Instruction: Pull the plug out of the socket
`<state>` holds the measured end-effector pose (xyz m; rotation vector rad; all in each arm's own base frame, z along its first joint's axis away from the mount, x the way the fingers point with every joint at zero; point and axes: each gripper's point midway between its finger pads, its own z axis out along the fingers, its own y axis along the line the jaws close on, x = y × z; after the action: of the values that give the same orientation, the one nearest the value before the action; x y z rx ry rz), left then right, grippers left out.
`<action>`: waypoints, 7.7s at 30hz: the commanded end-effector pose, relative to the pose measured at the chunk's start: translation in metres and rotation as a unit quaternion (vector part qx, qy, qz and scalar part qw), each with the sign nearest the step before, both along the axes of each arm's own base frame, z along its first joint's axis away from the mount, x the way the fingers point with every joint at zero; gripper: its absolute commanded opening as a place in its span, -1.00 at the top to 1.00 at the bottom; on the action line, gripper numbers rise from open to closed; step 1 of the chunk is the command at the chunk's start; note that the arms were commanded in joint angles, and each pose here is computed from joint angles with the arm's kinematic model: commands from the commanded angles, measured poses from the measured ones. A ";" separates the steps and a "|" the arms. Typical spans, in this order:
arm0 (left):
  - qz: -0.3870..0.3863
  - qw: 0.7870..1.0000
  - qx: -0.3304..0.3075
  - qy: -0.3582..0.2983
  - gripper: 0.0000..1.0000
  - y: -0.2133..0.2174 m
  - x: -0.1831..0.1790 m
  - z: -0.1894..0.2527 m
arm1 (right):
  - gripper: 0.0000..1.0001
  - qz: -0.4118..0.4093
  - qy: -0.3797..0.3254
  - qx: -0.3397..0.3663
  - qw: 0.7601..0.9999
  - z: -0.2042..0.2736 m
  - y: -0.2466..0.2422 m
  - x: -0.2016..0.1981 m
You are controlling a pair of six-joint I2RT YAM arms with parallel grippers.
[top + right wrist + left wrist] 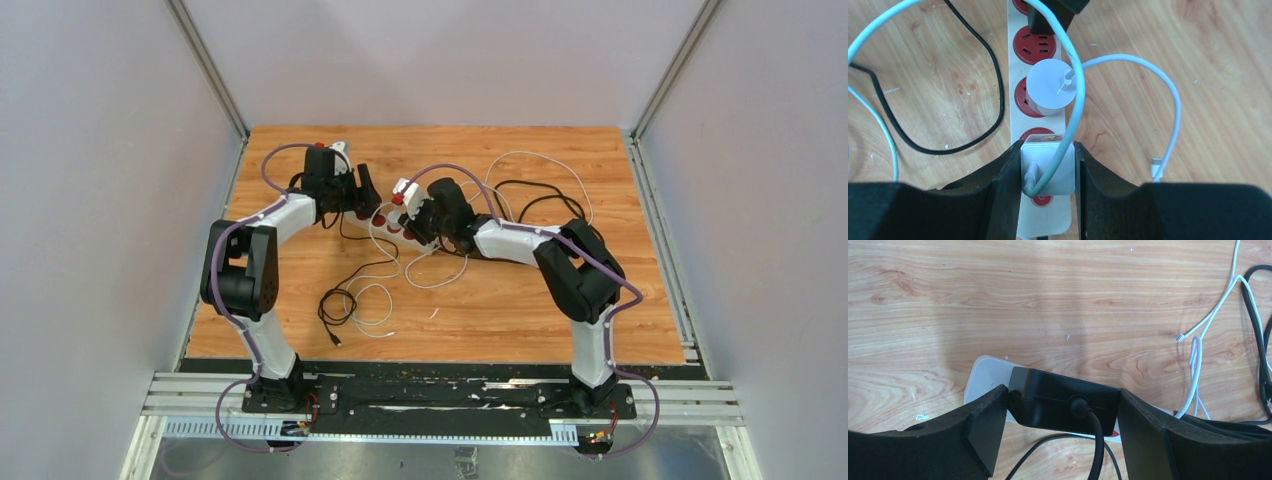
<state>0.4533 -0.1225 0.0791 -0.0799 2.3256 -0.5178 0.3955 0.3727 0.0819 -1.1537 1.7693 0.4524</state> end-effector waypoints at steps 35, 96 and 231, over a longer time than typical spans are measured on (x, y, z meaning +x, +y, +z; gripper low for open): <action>0.053 0.982 0.069 0.166 -0.57 0.041 -0.070 -0.071 | 1.00 -0.403 -0.109 0.212 0.884 0.356 -0.327 -0.021; 0.059 0.979 0.080 0.175 -0.57 0.045 -0.072 -0.078 | 1.00 -0.428 0.120 0.187 0.876 0.137 -0.355 0.182; 0.069 0.973 0.099 0.199 -0.45 0.053 -0.088 -0.092 | 1.00 0.024 0.038 0.109 0.993 0.029 0.056 0.004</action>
<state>0.4495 -0.1140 0.0783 -0.1568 2.3213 -0.4756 0.4156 0.4283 0.0845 -1.0981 1.6592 0.5119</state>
